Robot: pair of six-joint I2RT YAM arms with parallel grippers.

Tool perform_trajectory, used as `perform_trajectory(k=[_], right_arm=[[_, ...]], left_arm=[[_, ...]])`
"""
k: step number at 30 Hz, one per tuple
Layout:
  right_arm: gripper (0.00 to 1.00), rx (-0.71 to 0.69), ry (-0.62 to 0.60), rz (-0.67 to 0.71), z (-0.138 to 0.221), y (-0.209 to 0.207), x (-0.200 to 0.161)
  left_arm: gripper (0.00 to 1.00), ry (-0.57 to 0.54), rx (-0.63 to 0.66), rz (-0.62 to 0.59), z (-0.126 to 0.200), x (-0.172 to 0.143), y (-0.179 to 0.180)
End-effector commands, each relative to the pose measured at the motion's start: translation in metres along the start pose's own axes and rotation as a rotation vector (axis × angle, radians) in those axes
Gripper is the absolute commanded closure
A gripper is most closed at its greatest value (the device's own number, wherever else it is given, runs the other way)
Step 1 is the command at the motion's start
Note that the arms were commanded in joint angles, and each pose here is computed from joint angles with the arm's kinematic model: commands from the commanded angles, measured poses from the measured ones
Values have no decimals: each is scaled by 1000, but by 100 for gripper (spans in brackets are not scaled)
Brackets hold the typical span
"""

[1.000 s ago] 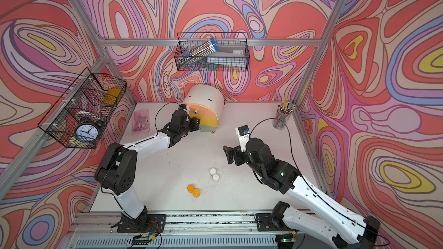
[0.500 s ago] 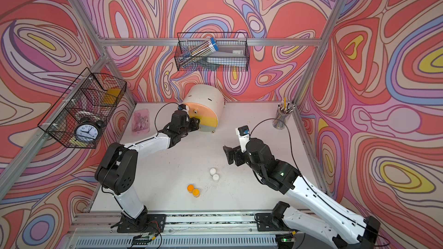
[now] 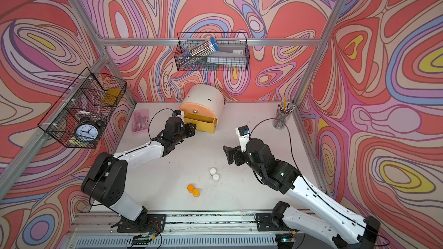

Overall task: Put the paint cans in the drawer according to color
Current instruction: Open the drawer in the storage box.

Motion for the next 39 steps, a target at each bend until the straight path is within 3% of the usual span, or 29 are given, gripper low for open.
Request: perform_trajectory(k=[1, 15, 24, 31, 39], right_arm=[[2, -9, -10, -1, 2, -1, -1], [2, -11, -10, -2, 3, -2, -2], [2, -28, -11, -1, 5, -4, -1], [2, -40, -14, 0, 7, -6, 0], [2, -33, 0, 4, 3, -4, -2]], left_arm=[[81, -4, 12, 19, 16, 1, 2], [80, 7, 18, 13, 54, -13, 8], [80, 24, 0, -41, 71, -24, -5], [78, 37, -52, -101, 83, -35, -37], [76, 65, -58, -81, 88, -50, -38]])
Point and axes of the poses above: each gripper's point midway between its finger pads, its own z axis back along the fingers, its own y axis along the line the jaws close on, x = y × z, the point moved 6 cm from there along z, back along the fingers, and after that the axes turned 11 degrees about z, right-handed, at the moved point
